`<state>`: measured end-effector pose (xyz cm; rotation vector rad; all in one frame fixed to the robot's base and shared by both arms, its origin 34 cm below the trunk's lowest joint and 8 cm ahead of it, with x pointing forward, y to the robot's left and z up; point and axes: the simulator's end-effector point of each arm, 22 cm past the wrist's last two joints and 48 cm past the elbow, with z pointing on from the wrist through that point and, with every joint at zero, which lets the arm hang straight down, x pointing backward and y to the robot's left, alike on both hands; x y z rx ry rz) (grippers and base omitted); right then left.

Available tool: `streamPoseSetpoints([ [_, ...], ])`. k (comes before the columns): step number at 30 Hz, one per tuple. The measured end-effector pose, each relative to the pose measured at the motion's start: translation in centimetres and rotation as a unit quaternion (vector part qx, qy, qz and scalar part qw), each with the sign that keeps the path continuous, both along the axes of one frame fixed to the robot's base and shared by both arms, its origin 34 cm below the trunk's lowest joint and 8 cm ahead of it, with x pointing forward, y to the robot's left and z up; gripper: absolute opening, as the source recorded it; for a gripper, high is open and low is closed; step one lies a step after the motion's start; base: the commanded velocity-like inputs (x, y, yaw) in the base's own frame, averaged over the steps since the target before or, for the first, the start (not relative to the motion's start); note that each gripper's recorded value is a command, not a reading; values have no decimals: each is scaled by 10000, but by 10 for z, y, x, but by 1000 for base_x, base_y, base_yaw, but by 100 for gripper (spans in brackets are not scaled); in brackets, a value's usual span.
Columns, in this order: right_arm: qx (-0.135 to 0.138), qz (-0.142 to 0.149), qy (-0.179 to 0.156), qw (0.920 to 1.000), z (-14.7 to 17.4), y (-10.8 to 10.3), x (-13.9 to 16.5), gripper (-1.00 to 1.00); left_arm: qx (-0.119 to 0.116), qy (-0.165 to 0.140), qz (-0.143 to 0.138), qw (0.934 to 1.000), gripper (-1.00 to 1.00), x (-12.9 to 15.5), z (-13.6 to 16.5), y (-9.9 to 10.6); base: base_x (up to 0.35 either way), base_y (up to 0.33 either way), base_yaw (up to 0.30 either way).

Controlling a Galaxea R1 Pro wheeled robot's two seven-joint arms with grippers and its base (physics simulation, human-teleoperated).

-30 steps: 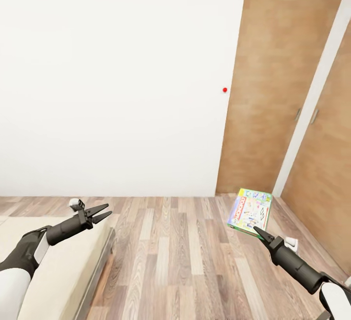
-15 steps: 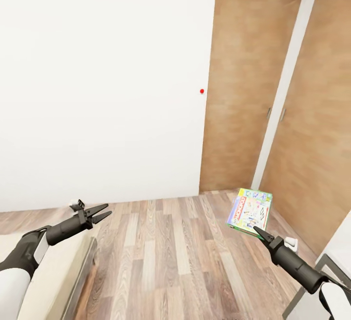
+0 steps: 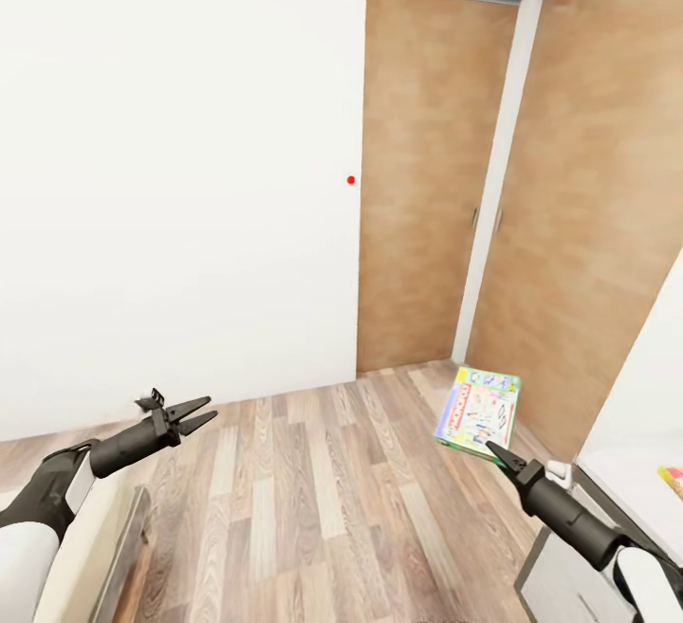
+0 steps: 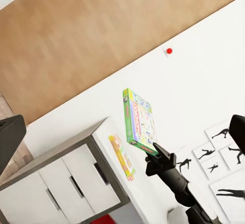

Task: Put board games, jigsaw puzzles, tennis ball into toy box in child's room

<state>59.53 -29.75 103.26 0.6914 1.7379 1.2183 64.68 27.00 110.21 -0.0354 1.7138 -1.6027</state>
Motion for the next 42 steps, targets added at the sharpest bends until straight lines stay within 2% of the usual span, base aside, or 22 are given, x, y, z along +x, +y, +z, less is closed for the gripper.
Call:
streamPoseSetpoints([
  [42,-17,10,-108,9999,11,2,-1,-100,6,-127,3,9999,100,-3,14,0,0,17,-267],
])
